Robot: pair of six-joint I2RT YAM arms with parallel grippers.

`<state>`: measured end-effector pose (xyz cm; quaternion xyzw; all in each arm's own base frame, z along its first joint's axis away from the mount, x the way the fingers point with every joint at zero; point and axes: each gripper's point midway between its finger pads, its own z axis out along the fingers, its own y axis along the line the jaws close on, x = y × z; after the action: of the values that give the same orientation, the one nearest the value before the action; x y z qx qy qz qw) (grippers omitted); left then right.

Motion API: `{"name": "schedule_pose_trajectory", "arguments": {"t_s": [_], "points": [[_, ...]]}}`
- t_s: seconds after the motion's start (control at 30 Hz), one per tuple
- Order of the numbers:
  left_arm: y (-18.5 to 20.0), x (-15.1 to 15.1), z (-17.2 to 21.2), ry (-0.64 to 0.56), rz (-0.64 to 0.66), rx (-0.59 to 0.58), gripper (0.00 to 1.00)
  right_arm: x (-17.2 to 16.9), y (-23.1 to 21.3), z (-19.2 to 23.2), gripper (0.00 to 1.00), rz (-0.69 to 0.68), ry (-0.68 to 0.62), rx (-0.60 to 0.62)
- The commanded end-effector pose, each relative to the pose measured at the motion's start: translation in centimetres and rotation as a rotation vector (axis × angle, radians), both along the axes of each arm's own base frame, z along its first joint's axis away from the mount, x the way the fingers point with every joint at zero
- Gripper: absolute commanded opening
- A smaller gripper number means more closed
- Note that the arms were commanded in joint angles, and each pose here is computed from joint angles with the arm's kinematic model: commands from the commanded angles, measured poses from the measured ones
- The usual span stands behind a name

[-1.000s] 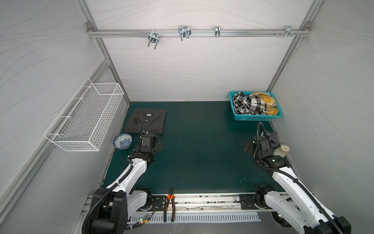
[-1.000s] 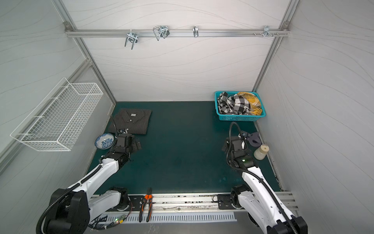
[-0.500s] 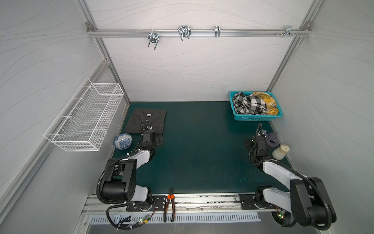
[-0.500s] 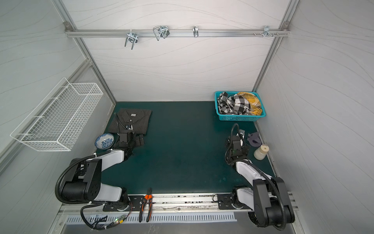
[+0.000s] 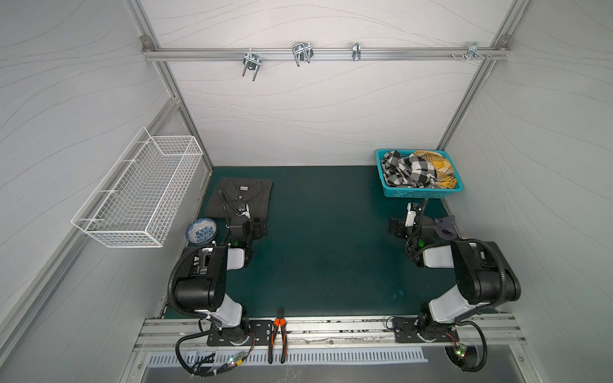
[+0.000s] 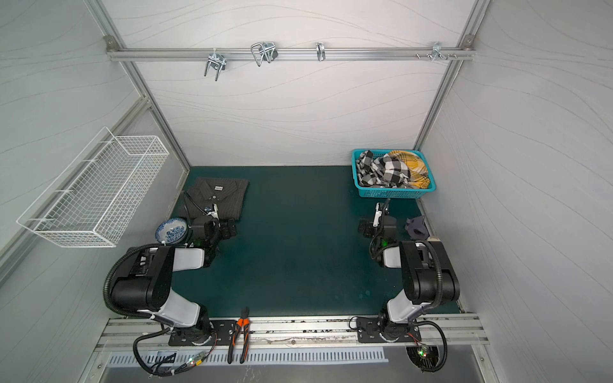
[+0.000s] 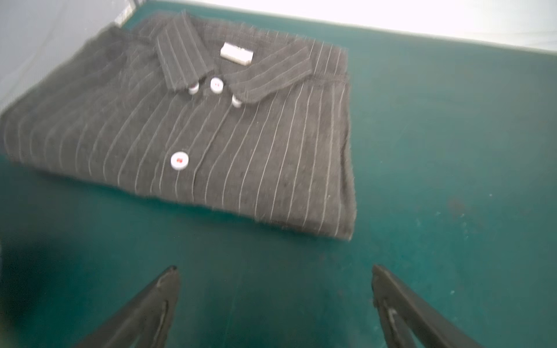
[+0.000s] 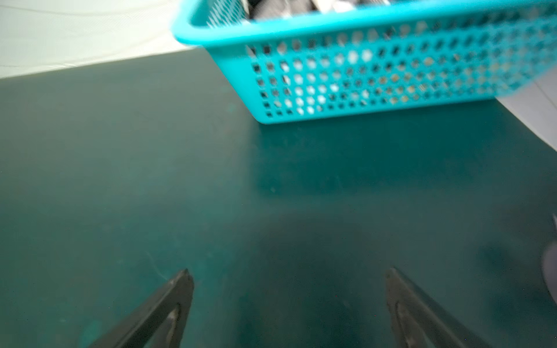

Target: Fold and stack the long sleeve shirts

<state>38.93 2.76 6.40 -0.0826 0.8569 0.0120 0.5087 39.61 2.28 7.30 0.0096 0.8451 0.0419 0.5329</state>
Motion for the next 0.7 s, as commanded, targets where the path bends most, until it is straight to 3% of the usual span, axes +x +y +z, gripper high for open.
{"name": "schedule_pose_trajectory", "arguments": {"t_s": [0.0,0.67], "points": [[-0.12,1.33,2.48,-0.091,-0.018,0.014,0.99,0.51,1.13,0.94,0.99,0.065,-0.039,-0.030],[-0.22,1.35,2.59,-0.108,-0.017,0.029,0.99,0.65,1.68,0.82,0.99,0.071,-0.022,-0.068]]}}
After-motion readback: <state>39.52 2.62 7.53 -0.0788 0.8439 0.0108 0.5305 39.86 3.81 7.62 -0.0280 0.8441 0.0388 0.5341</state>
